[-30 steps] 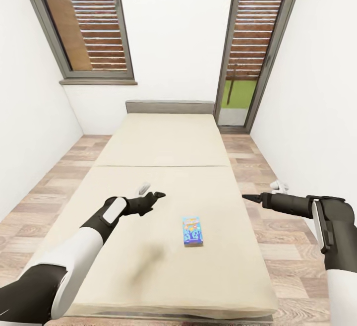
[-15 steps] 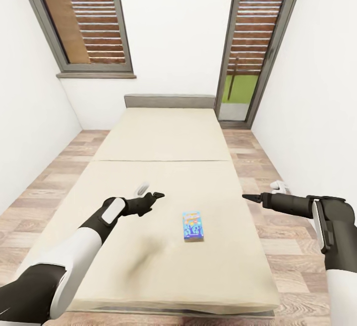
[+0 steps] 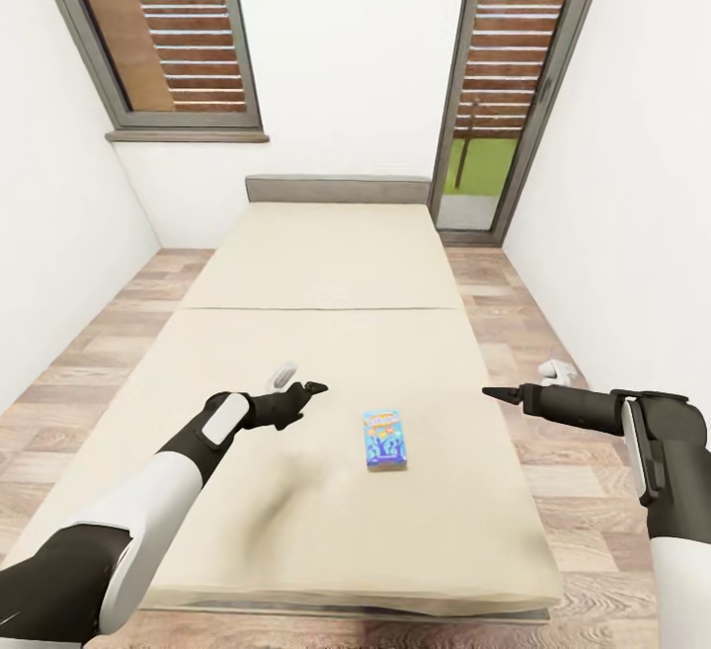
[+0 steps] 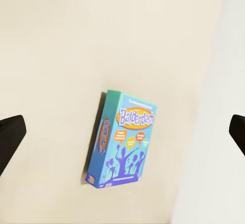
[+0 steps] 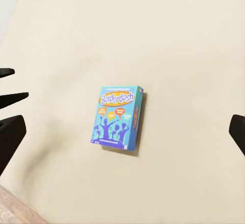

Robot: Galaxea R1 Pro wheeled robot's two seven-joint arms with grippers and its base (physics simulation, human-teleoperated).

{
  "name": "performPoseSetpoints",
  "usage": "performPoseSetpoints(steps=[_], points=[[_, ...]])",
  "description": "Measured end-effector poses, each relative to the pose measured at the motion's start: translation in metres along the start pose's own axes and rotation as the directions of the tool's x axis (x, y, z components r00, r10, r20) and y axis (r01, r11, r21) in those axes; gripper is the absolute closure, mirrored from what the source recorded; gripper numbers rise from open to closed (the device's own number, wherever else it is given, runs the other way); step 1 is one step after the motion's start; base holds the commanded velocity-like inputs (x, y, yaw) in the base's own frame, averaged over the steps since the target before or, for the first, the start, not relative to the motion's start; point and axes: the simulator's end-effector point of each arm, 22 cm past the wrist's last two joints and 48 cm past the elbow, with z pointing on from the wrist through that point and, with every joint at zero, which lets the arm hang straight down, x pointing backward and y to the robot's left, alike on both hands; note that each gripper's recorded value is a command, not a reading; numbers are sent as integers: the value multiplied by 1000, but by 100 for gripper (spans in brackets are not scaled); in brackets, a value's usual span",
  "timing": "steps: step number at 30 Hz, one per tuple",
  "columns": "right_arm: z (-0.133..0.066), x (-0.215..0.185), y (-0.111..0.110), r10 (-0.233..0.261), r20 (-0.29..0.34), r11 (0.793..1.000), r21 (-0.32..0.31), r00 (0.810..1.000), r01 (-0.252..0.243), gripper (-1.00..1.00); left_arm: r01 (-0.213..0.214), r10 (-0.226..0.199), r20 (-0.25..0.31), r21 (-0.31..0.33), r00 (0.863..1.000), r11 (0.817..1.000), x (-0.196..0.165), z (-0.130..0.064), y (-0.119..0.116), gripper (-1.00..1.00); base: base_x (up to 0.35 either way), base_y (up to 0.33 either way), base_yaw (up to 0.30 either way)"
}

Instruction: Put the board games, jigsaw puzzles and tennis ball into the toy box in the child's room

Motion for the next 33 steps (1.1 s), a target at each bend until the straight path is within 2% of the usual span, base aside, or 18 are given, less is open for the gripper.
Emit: performPoseSetpoints(steps=[9, 22, 33], points=[[14, 16, -13, 9, -12, 1000, 1, 1000, -9, -100, -1, 1, -10, 9, 1000, 1000, 1, 14, 7, -100, 0, 0, 0], [34, 40, -31, 20, -27, 1000, 3, 999, -20, -100, 11, -11, -48, 4, 999, 1000, 13, 34, 30, -100, 0, 0, 0], [44, 55, -44, 27, -25, 1000, -4, 999, -27, -100, 13, -13, -56, 7, 998, 1000, 21, 48, 47, -100, 0, 0, 0]])
